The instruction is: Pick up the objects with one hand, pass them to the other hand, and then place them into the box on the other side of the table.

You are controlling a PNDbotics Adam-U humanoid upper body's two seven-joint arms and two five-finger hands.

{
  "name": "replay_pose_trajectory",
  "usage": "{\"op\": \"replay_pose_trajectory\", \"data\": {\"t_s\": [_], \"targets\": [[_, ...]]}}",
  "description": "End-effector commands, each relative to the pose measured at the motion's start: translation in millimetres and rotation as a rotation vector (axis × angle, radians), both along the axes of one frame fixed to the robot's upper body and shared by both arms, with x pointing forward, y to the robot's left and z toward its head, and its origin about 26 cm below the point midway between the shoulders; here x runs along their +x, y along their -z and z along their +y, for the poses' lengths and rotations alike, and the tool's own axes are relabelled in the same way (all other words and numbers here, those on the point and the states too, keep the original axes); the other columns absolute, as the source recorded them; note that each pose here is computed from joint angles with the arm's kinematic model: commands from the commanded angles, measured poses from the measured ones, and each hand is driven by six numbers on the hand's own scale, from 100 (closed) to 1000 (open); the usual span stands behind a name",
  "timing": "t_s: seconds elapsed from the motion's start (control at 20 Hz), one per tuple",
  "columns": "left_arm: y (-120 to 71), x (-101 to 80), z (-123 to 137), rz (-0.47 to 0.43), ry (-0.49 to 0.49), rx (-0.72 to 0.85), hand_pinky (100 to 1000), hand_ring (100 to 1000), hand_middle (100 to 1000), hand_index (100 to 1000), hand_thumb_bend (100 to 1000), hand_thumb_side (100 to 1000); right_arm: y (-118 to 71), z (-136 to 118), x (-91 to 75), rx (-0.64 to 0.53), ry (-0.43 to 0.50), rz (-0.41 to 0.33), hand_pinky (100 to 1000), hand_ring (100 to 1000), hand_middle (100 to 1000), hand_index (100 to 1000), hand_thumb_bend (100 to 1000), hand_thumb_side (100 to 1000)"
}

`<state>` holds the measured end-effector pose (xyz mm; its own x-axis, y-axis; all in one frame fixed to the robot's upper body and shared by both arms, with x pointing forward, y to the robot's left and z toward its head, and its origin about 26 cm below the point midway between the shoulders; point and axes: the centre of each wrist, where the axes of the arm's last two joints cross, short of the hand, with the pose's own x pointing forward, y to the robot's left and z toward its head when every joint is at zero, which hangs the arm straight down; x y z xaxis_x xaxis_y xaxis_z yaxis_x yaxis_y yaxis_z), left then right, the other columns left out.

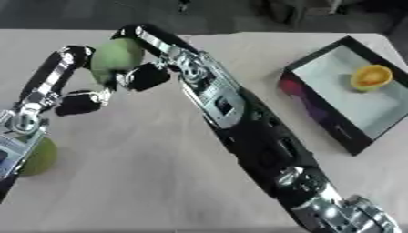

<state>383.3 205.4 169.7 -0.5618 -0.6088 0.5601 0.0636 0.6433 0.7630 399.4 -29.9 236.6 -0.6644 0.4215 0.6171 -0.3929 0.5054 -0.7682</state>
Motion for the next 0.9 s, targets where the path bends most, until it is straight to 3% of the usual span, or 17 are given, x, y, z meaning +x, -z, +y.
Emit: {"op": "replay_pose_trajectory", "data": {"t_s": [0.05,0.15,0.2,0.4,0.65,0.9], "targets": [[-9.2,-0.9,-3,-0.026,0.013,-0.007,688,471,436,551,100,100,-10.5,0,-2.2,0.018,-0.001,-0.013,971,803,561,586,100,100],[-8.8,-0.9,-2,-0.029,0.004,-0.007,709,493,468,624,243,100,-10.8,-1,-2.2,0.02,0.001,-0.007,971,799,555,576,100,100],[-8.5,-0.8,-2,-0.031,-0.002,-0.008,735,529,518,711,376,146,-11.0,-1,-2.2,0.023,0.002,-0.005,971,798,555,575,100,100],[-7.0,0.4,2,-0.041,-0.068,-0.021,772,584,594,840,603,331,-13.9,-4,-2.2,0.039,0.013,-0.004,971,796,552,573,100,100],[-3.8,1.8,6,-0.034,-0.168,-0.065,770,587,600,878,678,395,-18.8,-11,-2.9,0.066,0.031,-0.004,972,794,552,574,100,100],[-2.0,1.8,7,-0.02,-0.203,-0.076,765,585,598,885,700,411,-20.1,-17,-3.5,0.09,0.051,0.005,975,792,551,575,100,100]]}}
